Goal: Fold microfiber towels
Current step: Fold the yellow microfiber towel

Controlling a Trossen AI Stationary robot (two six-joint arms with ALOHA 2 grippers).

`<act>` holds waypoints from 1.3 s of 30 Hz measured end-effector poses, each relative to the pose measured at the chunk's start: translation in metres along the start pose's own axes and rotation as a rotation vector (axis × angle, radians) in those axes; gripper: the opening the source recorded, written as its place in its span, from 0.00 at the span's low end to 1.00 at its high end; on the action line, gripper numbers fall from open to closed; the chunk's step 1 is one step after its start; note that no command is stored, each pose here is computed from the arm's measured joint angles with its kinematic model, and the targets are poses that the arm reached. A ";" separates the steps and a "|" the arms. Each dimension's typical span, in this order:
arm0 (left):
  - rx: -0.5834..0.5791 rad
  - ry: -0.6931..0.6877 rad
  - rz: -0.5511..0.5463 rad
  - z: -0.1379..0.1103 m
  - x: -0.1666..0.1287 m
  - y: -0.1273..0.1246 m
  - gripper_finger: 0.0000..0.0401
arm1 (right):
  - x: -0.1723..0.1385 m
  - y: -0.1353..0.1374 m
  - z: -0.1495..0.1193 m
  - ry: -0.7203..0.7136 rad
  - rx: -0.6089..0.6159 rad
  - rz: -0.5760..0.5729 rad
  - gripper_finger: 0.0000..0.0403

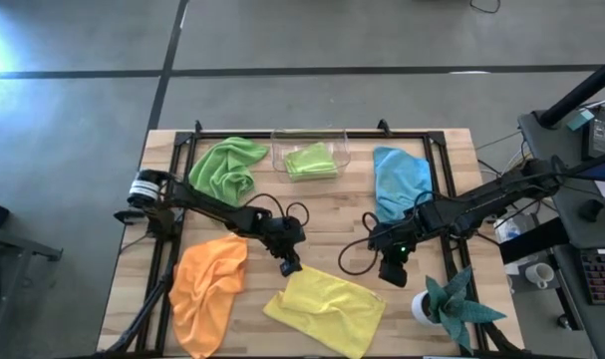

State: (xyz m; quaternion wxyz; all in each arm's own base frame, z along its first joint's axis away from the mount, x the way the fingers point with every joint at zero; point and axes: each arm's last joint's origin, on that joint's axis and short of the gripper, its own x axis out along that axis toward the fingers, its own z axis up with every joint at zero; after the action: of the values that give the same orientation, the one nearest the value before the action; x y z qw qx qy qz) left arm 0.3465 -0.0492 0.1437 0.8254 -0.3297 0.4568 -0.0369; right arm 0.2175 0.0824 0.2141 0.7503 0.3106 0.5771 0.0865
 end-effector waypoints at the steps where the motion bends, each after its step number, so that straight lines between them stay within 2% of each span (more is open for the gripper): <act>1: -0.002 0.012 0.004 -0.001 0.003 0.000 0.61 | 0.000 0.000 0.000 0.000 0.000 -0.001 0.28; 14: 0.031 0.028 -0.015 -0.008 0.014 -0.009 0.58 | 0.008 0.003 -0.012 0.045 0.023 -0.006 0.25; 23: 0.055 -0.005 -0.061 -0.007 0.016 -0.015 0.34 | 0.021 0.018 -0.023 -0.017 0.051 0.052 0.27; 28: 0.120 -0.041 -0.086 -0.004 0.015 -0.017 0.18 | 0.025 0.016 -0.030 0.010 0.088 0.039 0.33; 32: 0.124 -0.041 -0.083 -0.003 0.015 -0.017 0.07 | 0.030 0.016 -0.036 0.027 0.104 0.038 0.36; 35: 0.124 -0.040 -0.082 -0.003 0.015 -0.017 0.02 | 0.034 0.015 -0.039 0.015 0.114 0.070 0.37; 39: 0.124 -0.041 -0.081 -0.003 0.015 -0.017 0.01 | 0.043 0.011 -0.041 -0.016 0.140 0.120 0.36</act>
State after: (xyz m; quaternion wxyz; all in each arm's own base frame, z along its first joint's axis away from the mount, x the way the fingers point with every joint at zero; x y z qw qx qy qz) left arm 0.3567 -0.0698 0.1413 0.8512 -0.2969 0.4229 -0.0919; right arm 0.1962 0.1268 0.1796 0.7248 0.3970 0.5561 0.0880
